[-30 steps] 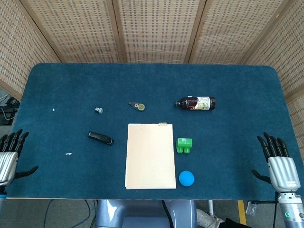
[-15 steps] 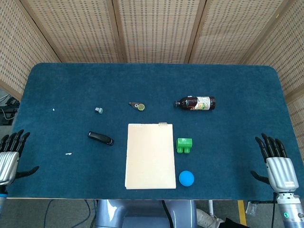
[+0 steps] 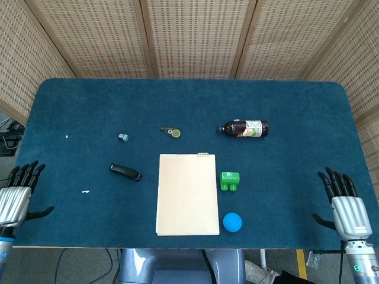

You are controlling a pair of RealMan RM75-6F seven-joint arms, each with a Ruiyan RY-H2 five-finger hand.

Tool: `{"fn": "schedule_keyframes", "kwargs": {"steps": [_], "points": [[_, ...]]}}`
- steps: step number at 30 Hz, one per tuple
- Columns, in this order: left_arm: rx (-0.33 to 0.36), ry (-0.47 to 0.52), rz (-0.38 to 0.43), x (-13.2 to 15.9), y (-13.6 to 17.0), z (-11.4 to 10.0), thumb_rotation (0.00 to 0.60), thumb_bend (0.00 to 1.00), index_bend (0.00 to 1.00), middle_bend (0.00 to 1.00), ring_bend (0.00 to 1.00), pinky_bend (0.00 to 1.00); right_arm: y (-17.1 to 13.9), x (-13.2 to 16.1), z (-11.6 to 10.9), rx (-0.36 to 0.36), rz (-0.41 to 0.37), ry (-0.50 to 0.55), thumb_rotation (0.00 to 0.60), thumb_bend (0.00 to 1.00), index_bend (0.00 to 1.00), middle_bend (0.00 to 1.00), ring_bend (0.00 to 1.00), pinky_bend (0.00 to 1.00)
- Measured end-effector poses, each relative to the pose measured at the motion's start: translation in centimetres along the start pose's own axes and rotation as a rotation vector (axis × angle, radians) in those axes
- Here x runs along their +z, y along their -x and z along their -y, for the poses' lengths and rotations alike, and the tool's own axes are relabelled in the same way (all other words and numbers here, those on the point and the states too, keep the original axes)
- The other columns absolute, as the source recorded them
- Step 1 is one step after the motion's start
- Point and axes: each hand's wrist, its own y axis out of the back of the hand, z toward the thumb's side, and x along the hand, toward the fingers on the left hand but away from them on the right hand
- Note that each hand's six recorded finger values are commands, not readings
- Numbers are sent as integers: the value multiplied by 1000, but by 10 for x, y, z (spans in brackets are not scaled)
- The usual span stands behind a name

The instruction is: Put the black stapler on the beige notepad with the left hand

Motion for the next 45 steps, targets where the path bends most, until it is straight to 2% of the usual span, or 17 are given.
{"fn": "schedule_keyframes", "kwargs": {"steps": [4,7,12,24,33,45], "points": [[-27,-26,52,15,-21,-1,600,170,19,0,0,11,1,-1,-1,-2,3,0,600,179,31,0,0,0],[-36,-40,96,28,-40,-4,600,198,97,0,2,104,1,-1,-1,-2,7,2,600,179,43,0,0,0],[-52,-58,160,54,-73,-8,600,265,223,67,132,230,1,-3,-1,4,13,8,600,179,54,0,0,0],[-138,-154,210,106,-133,11,600,278,306,126,170,245,2,-6,-3,1,21,26,600,179,54,0,0,0],[-186,-242,238,132,-146,30,600,281,310,127,170,245,5,-12,-5,2,37,50,600,179,54,0,0,0],[-219,-272,257,161,-153,50,600,292,317,131,170,245,4,-15,-10,-6,38,81,600,179,57,0,0,0]]}}
